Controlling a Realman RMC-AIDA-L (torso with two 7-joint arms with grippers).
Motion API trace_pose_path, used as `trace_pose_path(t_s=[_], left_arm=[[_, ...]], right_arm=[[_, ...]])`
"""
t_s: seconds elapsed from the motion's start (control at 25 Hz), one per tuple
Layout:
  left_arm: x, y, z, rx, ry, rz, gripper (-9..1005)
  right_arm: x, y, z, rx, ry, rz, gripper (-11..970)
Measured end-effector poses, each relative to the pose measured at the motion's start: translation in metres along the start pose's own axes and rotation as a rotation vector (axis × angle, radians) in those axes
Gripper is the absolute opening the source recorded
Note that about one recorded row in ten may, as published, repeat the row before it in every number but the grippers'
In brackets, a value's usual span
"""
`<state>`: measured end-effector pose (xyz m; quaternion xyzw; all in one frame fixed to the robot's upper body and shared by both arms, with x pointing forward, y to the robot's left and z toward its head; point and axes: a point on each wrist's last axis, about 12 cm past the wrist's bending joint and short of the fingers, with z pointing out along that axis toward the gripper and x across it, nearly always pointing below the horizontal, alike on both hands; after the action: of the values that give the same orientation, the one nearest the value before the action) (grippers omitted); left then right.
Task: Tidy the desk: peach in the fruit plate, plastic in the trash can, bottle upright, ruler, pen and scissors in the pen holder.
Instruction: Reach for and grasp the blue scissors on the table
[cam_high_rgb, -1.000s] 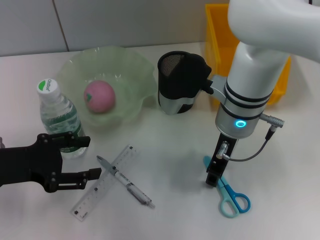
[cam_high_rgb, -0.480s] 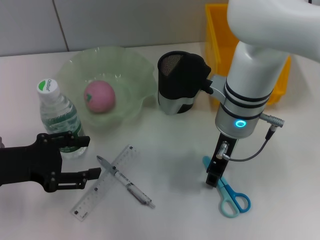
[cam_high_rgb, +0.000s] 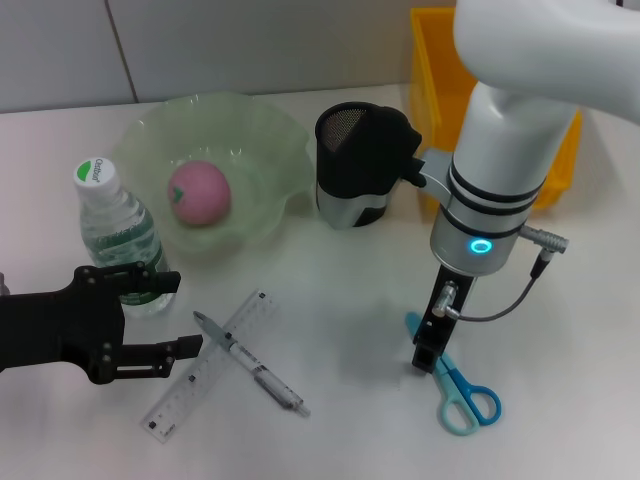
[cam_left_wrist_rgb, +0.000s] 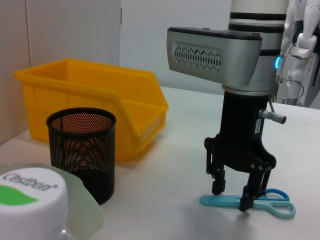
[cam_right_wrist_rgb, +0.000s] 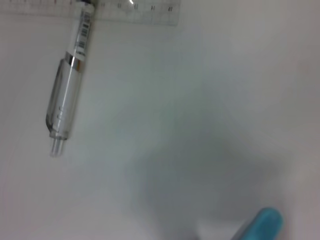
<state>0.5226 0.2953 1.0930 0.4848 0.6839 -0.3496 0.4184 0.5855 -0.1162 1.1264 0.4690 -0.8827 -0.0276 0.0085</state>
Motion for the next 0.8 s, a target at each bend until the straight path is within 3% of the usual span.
trace_pose_path(t_s=[0.8], left_arm=[[-0.0002, 0.0002, 0.0003, 0.001, 0.0, 0.001, 781]], right_arm=[[-0.0011, 0.0012, 0.0016, 0.018, 0.01, -0.013, 363]])
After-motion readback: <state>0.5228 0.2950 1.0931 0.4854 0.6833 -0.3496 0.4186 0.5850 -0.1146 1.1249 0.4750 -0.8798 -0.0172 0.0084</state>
